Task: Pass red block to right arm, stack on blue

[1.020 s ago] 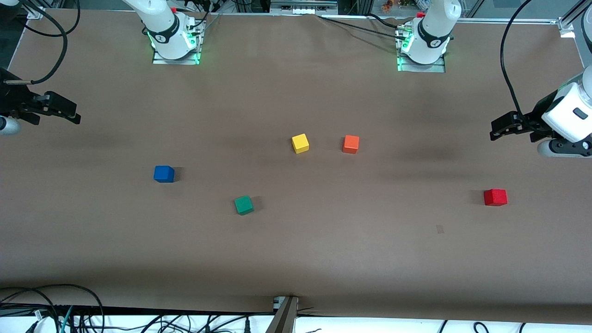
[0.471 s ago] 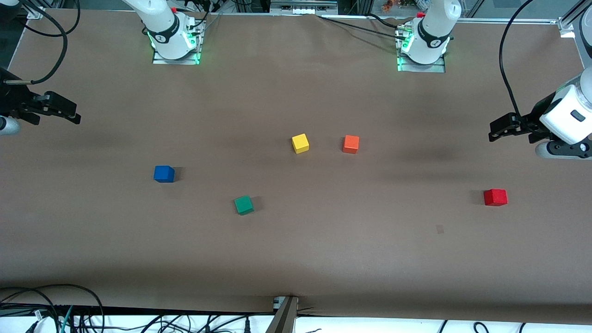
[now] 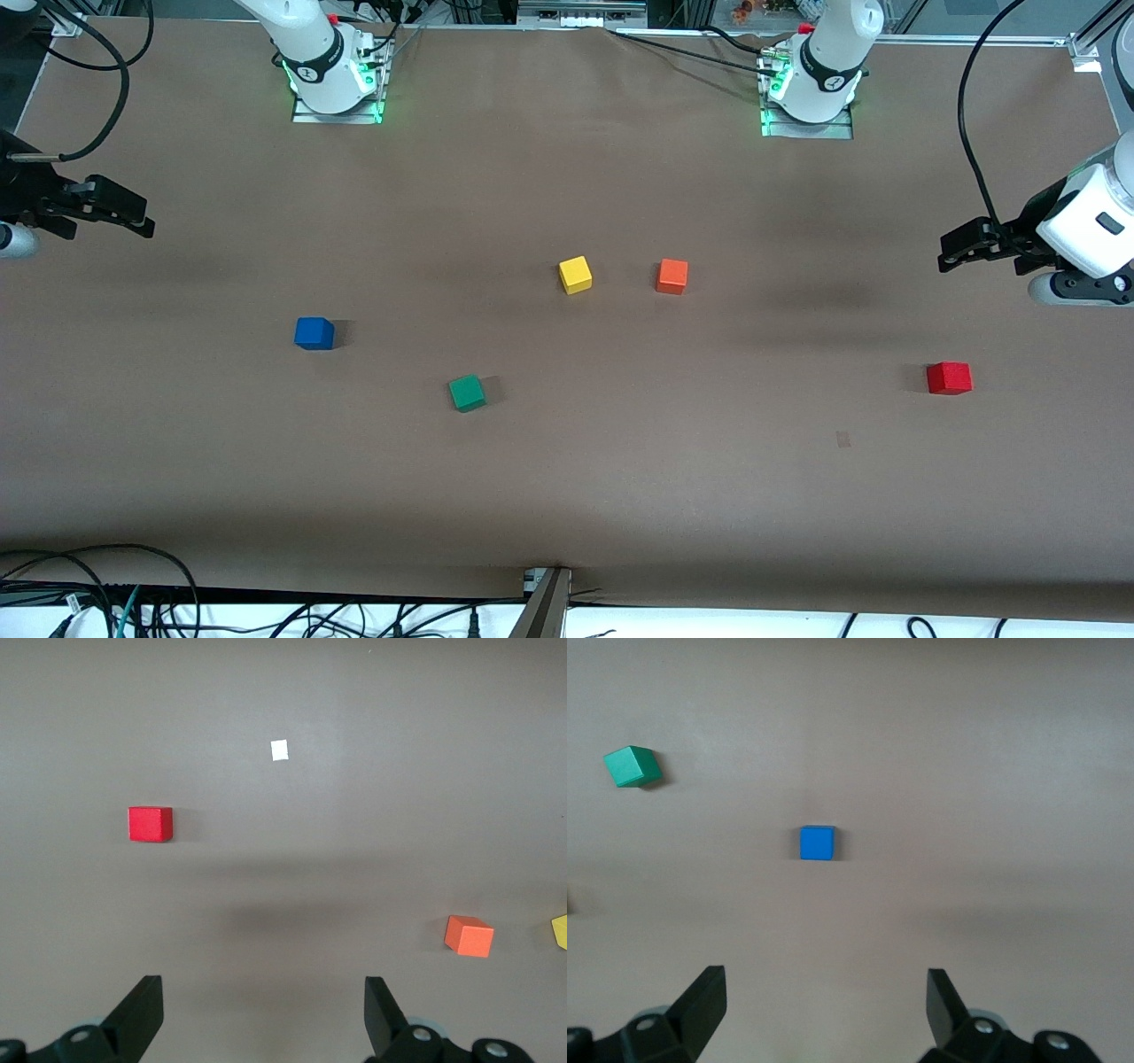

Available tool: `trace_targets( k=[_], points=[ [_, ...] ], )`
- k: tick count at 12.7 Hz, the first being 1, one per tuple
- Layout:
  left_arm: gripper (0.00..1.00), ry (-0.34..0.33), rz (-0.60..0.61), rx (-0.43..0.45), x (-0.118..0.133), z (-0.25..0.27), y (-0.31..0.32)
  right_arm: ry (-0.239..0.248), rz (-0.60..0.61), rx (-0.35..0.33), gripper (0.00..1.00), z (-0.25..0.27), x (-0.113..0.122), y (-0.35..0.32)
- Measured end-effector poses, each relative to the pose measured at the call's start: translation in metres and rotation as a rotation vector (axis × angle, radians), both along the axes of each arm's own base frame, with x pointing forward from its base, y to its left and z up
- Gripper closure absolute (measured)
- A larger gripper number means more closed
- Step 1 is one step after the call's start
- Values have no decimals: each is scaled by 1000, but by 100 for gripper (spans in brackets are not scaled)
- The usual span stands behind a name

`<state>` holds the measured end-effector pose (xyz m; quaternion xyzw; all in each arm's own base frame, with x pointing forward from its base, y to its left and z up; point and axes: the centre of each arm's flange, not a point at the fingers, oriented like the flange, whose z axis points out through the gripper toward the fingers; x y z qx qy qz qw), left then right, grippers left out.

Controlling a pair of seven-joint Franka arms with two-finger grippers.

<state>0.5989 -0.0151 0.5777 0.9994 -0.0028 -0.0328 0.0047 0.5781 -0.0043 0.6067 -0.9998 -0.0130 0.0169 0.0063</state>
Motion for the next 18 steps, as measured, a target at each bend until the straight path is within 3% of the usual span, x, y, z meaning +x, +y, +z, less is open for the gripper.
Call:
trace_targets(
  k=[5,8,11,18],
  points=[
    [0,6,10,1,1,-3,6,0,0,0,0,0,0,0],
    [0,27,48,-1,5,-16,46,0,0,0,0,0,0,0],
    [0,66,10,-16,11,-43,95,0,0,0,0,0,0,0],
    [0,80,9,-17,51,-139,113,0,0,0,0,0,0,0]
  ],
)
